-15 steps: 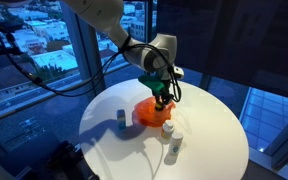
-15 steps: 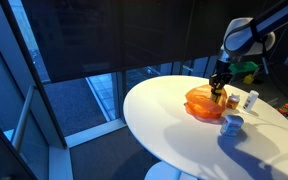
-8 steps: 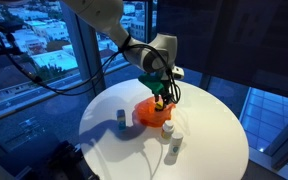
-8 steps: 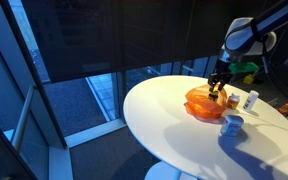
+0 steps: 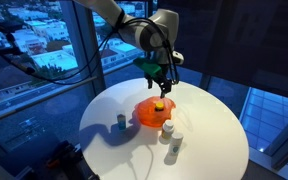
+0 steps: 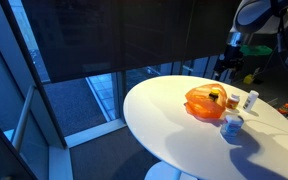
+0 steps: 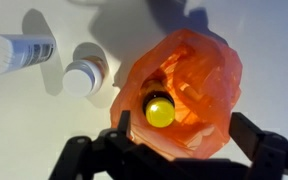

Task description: Pick up the yellow and brown bottle and put it in the plastic bag

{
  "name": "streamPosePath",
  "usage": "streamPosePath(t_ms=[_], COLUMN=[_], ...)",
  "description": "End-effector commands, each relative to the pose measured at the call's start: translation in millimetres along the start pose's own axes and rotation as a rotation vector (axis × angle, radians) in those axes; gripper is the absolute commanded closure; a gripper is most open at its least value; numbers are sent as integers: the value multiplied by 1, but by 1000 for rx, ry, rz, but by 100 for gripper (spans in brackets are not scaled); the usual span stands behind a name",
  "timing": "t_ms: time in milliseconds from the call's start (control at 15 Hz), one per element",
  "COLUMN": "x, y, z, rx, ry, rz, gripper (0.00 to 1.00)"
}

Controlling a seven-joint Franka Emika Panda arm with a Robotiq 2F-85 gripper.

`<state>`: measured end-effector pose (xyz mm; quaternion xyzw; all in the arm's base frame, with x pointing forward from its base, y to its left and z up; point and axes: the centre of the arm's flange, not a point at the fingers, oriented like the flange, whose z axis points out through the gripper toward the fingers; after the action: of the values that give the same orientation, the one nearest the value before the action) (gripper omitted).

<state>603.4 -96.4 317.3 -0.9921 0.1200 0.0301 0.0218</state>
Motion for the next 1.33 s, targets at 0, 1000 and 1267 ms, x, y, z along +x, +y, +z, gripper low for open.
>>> streamPosePath(t_ms=[0,1000,1267], x=[-23,-71,-71], y=[4,9,9], z=[-42,-151,-149], rx=[8,-64,-64], ry=[-73,-37,-40], rz=[-5,-30,-30], gripper=[0,0,0])
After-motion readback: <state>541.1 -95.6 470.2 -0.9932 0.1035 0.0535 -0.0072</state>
